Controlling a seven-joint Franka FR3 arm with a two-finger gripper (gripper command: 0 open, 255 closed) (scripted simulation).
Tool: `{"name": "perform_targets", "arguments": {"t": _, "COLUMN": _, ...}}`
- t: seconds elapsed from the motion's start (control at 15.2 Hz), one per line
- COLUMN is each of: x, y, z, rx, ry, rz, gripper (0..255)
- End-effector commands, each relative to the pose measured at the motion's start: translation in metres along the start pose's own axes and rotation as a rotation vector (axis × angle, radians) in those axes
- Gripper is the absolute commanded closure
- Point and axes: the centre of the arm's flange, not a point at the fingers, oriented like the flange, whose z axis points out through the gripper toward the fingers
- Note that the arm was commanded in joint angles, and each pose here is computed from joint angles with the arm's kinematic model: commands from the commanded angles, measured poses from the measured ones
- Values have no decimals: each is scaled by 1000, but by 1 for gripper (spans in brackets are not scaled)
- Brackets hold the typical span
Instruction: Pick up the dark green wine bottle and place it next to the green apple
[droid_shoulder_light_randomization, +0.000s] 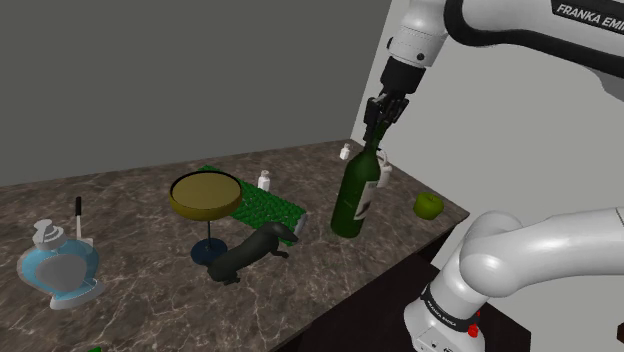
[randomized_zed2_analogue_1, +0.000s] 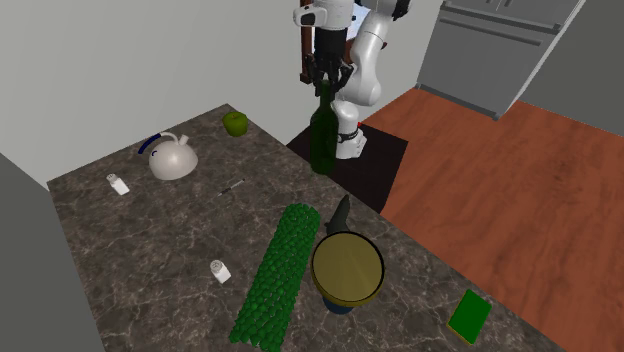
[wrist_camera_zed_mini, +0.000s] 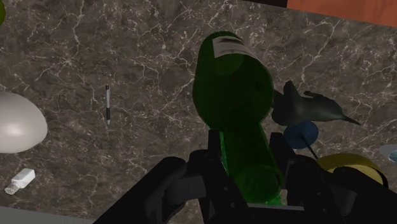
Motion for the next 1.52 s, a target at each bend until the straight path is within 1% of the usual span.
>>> {"name": "perform_targets", "arguments": {"t": 0.0, "x": 1, "y": 0, "z": -11, "rx": 0, "ry": 0, "rz": 0, "gripper": 255}}
{"name": "perform_targets", "arguments": {"t": 1.45, "x": 12, "y": -1, "z": -126, "rx": 0, "ry": 0, "rz": 0, "gripper": 255}}
